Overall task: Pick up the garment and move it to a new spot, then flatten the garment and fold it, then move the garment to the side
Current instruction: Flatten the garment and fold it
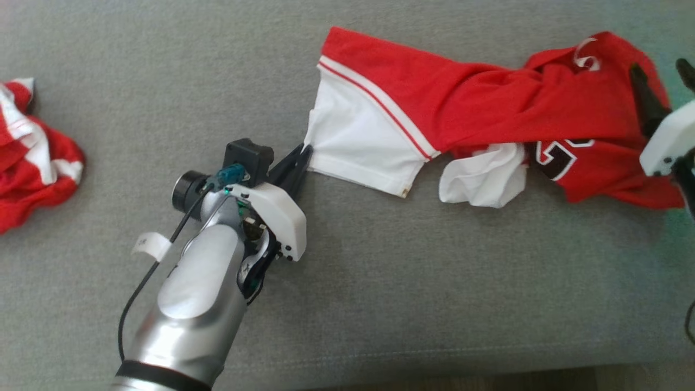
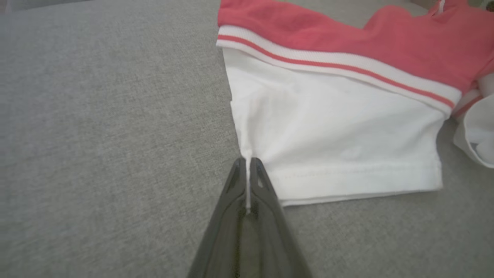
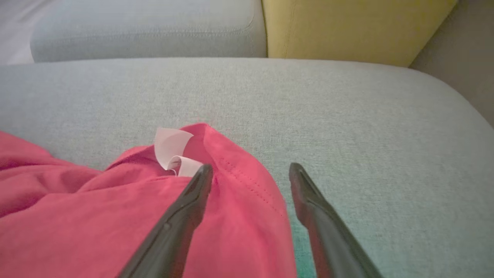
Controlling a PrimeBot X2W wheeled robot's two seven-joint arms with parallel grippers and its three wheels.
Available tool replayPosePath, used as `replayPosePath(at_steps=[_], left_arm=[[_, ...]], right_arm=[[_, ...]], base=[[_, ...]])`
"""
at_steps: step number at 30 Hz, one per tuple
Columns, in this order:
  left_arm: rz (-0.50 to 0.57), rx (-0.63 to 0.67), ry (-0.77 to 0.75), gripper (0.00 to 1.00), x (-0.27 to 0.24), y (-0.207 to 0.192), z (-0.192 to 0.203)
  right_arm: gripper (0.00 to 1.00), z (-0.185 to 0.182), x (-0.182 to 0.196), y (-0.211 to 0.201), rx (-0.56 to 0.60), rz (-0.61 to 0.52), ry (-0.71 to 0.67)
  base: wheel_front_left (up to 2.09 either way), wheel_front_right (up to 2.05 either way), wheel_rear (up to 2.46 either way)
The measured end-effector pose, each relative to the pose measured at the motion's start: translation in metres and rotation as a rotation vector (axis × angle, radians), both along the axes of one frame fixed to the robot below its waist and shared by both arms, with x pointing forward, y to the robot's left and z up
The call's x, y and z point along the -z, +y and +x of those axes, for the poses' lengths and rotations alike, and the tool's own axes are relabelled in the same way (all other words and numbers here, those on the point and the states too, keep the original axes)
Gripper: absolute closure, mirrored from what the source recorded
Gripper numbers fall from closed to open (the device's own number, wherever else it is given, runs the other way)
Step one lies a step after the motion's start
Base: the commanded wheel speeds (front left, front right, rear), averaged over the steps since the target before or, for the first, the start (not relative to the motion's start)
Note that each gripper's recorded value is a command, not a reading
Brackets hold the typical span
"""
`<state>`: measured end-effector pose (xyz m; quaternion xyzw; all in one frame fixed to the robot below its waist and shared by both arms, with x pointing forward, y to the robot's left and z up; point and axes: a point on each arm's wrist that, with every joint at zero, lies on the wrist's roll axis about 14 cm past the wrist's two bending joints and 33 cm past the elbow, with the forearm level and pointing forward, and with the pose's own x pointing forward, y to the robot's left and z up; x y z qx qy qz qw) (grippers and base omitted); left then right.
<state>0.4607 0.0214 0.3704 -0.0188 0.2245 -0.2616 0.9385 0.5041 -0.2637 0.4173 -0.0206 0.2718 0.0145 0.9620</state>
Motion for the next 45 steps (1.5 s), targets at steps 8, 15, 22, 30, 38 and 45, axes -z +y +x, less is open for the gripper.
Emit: replayPosePath(at_steps=[8, 15, 22, 30, 38, 45], left_arm=[[-0.012, -0.002, -0.009, 1.0, 0.002, 0.001, 0.003], [-0.031, -0.009, -0.021, 1.0, 0.002, 0.0, 0.005], [-0.054, -0.078, -0.094, 1.0, -0.012, 0.01, 0.013], [-0.093, -0.196, -0.267, 1.0, -0.057, 0.041, 0.021], [-0.132, -0.275, -0.47, 1.0, -0.125, 0.068, 0.015], [-0.162, -0.272, -0.686, 1.0, -0.209, 0.08, 0.011]], right_arm=[[0.0, 0.013, 0.027, 0.01, -0.087, -0.075, 0.146], [1.0, 0.014, 0.04, 0.011, -0.106, -0.075, 0.196], [1.0, 0.022, 0.014, 0.006, -0.061, 0.008, 0.047], [1.0, -0.011, -0.01, -0.007, 0.03, 0.139, -0.094], [1.0, -0.034, -0.059, 0.015, 0.068, 0.384, -0.249], [1.0, -0.042, -0.125, 0.032, 0.018, 0.512, -0.392]], base=[[0.0, 0.0, 0.0], [0.0, 0.0, 0.0], [0.0, 0.0, 0.0], [0.0, 0.0, 0.0], [0.0, 0.0, 0.0], [0.0, 0.0, 0.0]])
